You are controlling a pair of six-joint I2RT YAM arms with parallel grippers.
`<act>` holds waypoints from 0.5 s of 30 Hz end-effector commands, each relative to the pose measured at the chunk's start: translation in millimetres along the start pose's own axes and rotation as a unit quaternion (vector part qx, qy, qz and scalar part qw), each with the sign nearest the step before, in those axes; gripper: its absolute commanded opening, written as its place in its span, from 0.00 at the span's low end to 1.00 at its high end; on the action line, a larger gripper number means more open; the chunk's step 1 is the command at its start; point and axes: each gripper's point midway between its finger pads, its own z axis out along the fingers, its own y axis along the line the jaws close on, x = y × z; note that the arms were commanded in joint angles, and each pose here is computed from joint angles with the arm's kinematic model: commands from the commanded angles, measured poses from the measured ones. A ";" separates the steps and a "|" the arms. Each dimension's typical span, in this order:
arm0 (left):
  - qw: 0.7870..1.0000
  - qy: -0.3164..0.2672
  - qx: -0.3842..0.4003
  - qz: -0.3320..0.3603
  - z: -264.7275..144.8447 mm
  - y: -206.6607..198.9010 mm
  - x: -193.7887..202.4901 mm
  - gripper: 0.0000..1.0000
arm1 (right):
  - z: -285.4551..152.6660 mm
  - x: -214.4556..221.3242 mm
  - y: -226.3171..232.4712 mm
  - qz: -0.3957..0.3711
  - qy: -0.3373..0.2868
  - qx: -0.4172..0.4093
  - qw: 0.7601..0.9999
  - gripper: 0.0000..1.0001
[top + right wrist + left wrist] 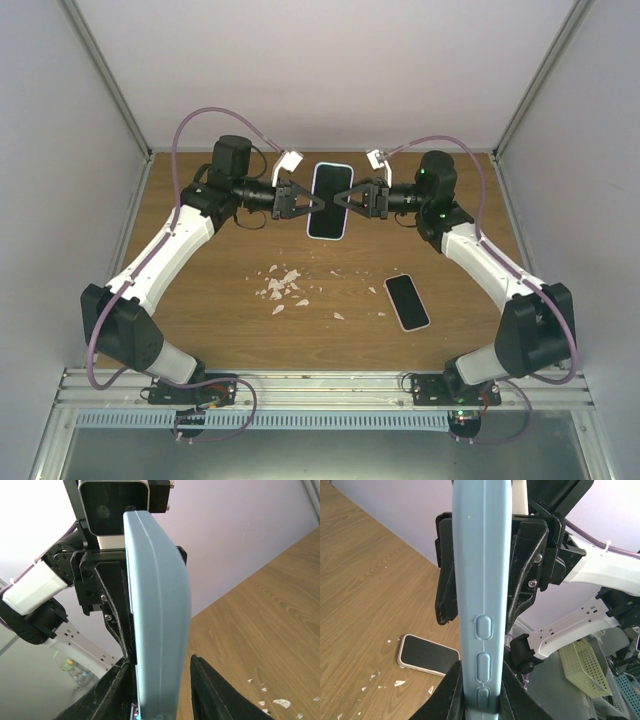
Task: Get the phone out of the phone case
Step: Pick up the phone at the center of the board.
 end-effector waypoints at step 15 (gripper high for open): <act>0.997 -0.012 -0.022 0.067 -12.8 -4.5 -3.6 0.44 | -16.8 -30.7 15.1 -0.036 -0.027 -0.006 0.999 0.00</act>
